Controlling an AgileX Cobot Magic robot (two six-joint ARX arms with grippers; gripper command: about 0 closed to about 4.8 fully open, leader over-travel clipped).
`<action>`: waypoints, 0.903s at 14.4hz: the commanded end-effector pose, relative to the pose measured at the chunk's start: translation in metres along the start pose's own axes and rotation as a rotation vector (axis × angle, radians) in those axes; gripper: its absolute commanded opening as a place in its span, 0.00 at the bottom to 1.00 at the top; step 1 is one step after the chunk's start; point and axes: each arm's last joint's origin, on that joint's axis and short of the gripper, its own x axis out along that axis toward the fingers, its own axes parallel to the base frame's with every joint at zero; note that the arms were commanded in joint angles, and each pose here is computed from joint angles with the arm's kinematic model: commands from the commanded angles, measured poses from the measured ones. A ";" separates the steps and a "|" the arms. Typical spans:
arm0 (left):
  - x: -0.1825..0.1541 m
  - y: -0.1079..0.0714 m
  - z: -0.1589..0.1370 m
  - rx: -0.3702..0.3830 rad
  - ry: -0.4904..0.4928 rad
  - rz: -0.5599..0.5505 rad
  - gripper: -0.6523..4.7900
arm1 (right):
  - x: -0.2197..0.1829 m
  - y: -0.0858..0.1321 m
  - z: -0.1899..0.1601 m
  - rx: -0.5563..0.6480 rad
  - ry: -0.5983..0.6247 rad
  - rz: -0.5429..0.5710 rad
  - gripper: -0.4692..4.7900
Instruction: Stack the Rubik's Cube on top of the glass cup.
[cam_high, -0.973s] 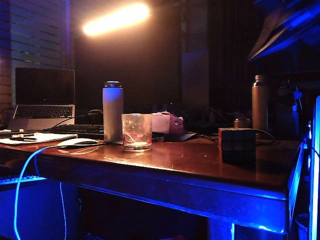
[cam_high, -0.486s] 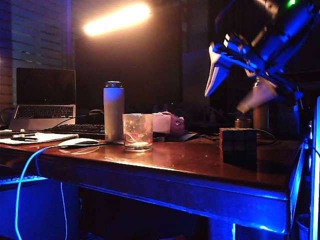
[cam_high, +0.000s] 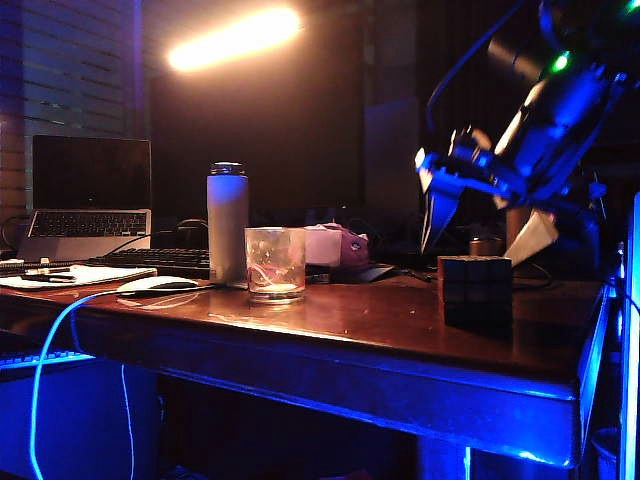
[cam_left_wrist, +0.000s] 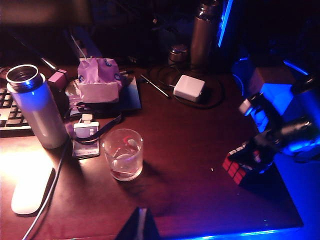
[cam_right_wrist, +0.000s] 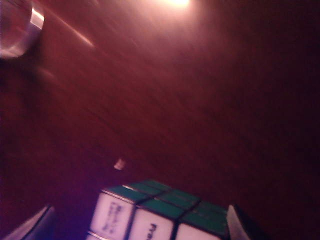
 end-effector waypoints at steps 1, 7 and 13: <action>-0.002 -0.002 0.002 0.003 -0.018 -0.032 0.11 | 0.011 0.007 -0.006 -0.018 0.023 -0.033 1.00; -0.002 -0.002 0.002 0.003 -0.020 -0.046 0.11 | 0.029 0.008 -0.019 -0.037 0.077 -0.122 1.00; -0.002 -0.002 0.002 0.003 -0.020 -0.046 0.11 | 0.029 0.010 -0.022 -0.031 0.127 -0.050 0.75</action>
